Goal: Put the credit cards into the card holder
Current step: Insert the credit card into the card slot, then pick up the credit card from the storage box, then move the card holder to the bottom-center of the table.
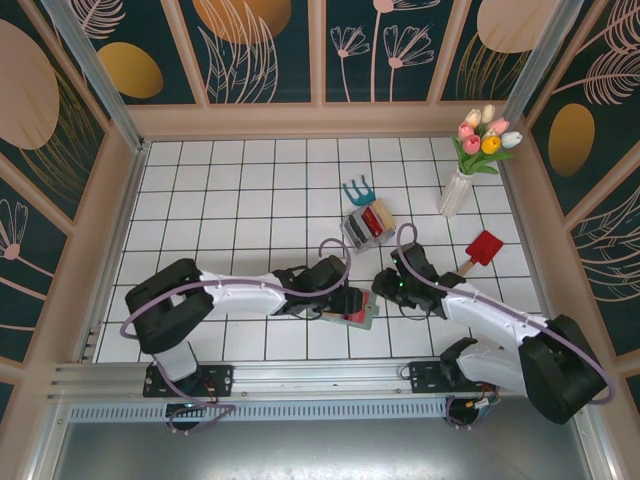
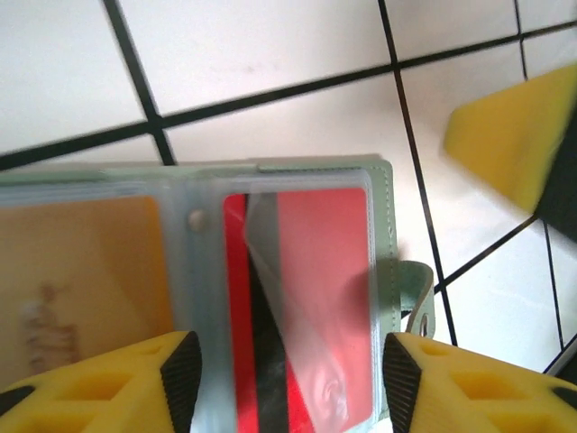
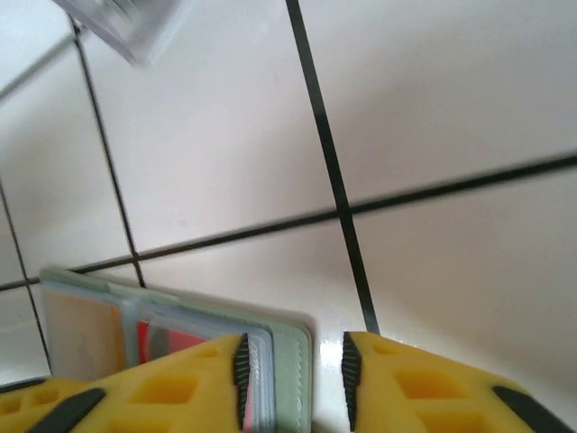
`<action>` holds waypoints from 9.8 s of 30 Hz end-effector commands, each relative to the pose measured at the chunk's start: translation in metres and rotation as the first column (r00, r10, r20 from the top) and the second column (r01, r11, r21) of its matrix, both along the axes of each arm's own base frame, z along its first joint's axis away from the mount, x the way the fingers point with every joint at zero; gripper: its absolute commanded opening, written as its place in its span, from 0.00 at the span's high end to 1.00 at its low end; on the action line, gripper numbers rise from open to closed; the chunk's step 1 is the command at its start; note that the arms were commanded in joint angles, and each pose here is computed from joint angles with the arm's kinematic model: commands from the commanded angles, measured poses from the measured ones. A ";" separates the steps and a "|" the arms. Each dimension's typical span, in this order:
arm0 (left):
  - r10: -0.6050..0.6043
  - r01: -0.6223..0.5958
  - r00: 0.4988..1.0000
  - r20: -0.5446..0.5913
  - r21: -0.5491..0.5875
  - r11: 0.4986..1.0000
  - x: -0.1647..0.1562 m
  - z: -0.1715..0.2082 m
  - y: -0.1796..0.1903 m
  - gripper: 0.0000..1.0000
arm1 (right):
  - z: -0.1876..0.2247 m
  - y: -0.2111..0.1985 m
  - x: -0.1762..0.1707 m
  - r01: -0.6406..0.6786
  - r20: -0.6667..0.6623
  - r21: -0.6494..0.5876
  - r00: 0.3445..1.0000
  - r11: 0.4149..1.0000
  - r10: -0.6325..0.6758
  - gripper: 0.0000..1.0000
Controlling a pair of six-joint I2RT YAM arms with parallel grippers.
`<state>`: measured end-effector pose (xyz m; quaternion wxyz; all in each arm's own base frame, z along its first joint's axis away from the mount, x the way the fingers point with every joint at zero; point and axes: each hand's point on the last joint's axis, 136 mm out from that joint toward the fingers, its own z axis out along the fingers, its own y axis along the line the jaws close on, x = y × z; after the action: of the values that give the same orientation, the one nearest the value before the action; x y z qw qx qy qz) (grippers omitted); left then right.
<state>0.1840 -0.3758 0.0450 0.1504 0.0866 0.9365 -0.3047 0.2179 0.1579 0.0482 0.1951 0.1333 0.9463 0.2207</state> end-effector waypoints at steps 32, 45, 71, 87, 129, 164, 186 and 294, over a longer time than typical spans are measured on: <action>0.474 -0.431 0.879 0.053 -0.339 0.836 0.119 0.066 0.100 0.02 | 0.036 0.054 0.165 -0.314 0.023 -0.701 0.888 0.641 0.460 0.63; 0.464 -0.420 0.884 0.055 -0.341 0.841 0.118 0.067 0.098 0.02 | 0.023 0.060 0.165 -0.322 -0.004 -0.734 0.883 0.598 0.470 0.60; 0.458 -0.421 0.888 0.038 -0.334 0.843 0.116 0.065 0.098 0.01 | 0.053 0.051 0.167 -0.241 0.054 -0.795 0.886 0.556 0.461 0.79; 0.456 -0.420 0.889 0.040 -0.322 0.848 0.115 0.062 0.099 0.02 | 0.080 0.066 0.158 -0.265 0.101 -0.700 0.882 0.663 0.459 0.92; 0.204 -0.044 0.974 0.101 -0.796 0.603 0.126 0.192 0.060 0.85 | 0.205 0.112 0.083 -0.492 0.432 0.448 0.850 0.747 0.300 0.99; 0.110 -0.027 0.992 0.066 -0.733 0.680 0.113 0.166 0.054 0.57 | 0.186 0.099 0.075 -0.520 0.400 0.407 0.841 0.751 0.365 1.00; 0.108 -0.115 0.991 -0.077 -0.089 0.989 0.039 0.000 0.090 0.27 | 0.023 -0.011 -0.036 -0.010 -0.079 -0.207 0.997 0.978 -0.007 1.00; 0.118 -0.120 0.972 -0.206 0.000 0.993 -0.002 -0.023 0.095 0.53 | -0.006 0.024 -0.023 -0.094 -0.077 -0.152 0.994 0.984 0.083 1.00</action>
<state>0.1897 -0.2704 0.0226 0.0936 -0.0182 0.9504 -0.2960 0.1961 0.1860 0.0479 0.1640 0.0894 0.9681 0.1670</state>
